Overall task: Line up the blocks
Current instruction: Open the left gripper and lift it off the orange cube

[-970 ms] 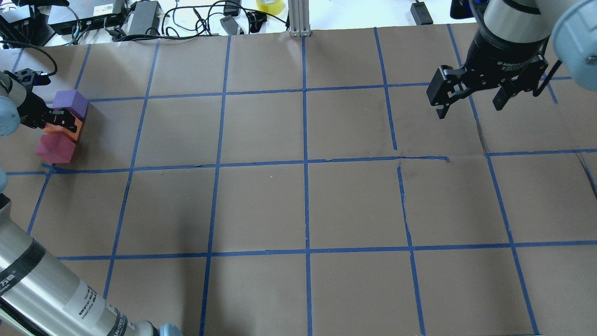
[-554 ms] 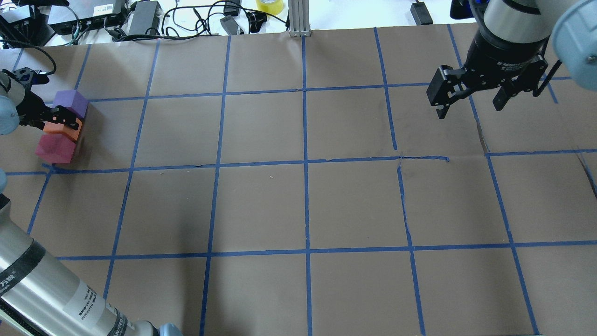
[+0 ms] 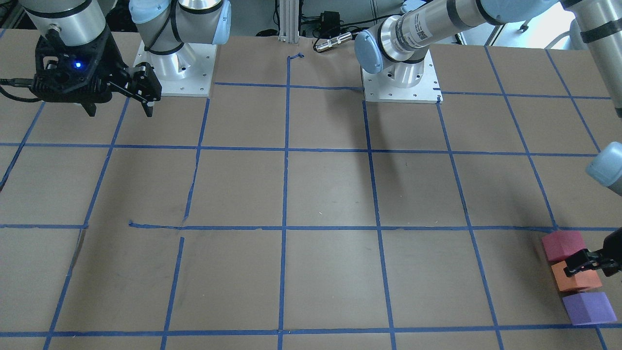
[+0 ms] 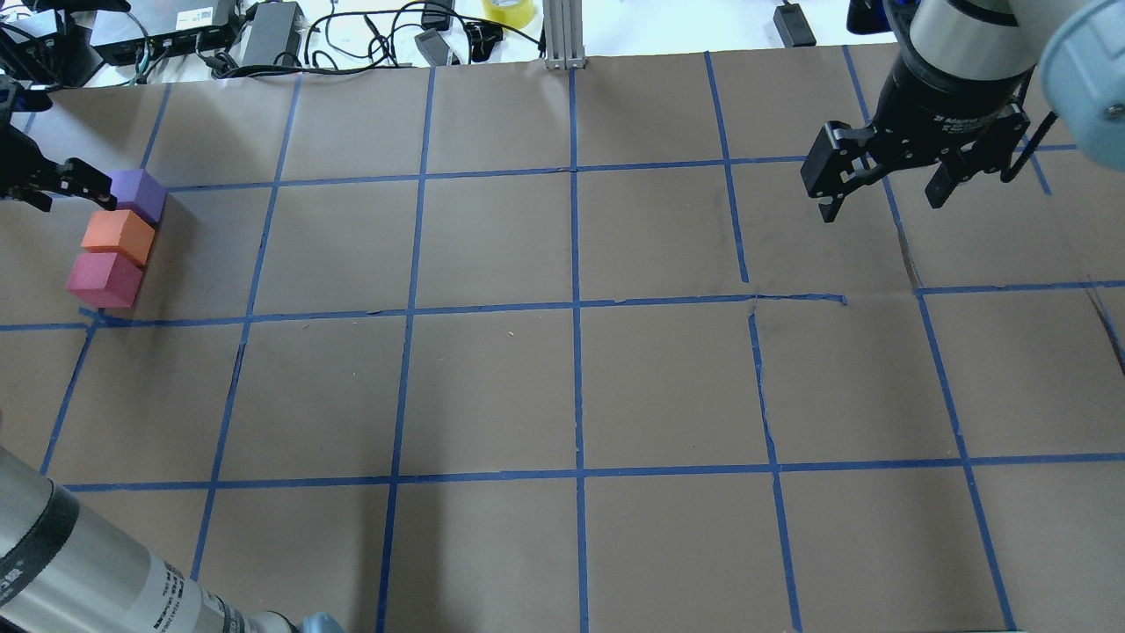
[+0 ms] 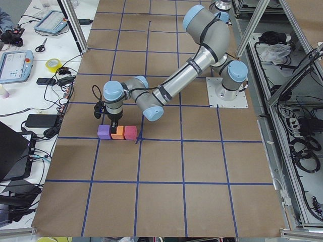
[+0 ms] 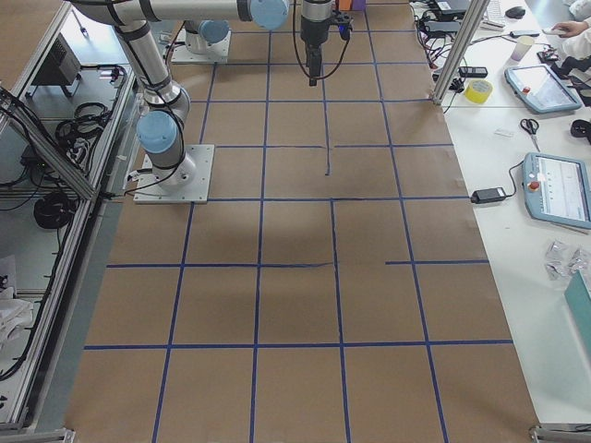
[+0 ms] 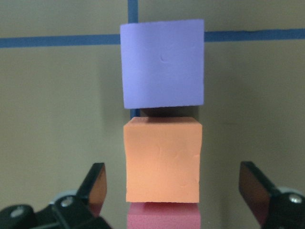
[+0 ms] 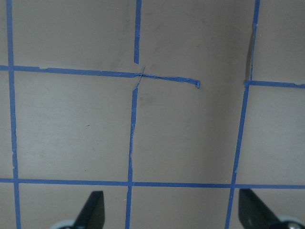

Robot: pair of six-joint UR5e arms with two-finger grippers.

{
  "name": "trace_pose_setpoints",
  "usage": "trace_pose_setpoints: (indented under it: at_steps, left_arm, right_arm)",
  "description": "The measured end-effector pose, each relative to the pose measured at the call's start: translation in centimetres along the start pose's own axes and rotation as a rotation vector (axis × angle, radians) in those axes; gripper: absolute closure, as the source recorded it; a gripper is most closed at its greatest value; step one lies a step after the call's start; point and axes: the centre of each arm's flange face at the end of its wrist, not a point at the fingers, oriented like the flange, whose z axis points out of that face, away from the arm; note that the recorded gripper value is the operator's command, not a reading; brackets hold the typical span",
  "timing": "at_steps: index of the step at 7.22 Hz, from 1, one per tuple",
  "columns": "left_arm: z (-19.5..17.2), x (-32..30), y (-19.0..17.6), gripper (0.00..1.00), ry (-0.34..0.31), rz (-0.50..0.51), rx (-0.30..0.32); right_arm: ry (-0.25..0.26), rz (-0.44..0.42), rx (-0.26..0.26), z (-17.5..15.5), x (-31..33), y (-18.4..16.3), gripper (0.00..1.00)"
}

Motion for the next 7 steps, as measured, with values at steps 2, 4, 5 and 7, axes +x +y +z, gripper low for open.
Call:
trace_pose_setpoints:
  at_steps: [2,4,5,7]
  left_arm:
    - [-11.0,2.2,2.5,0.0,0.013,-0.004,-0.069]
    - [-20.6,6.4,6.3,0.0,0.025,0.004,-0.084]
    - [-23.2,8.9,7.7,0.0,0.021,0.022,-0.072]
    - [-24.7,13.6,9.3,0.0,0.032,0.03,-0.065]
  right_arm:
    - [0.005,0.0,-0.002,-0.4,-0.3,0.5,0.0]
    - [0.001,-0.002,-0.008,-0.6,-0.4,0.7,0.0]
    - [-0.002,-0.001,-0.002,-0.9,-0.4,0.7,0.0]
    - [0.001,0.002,0.001,-1.1,-0.3,0.6,0.0]
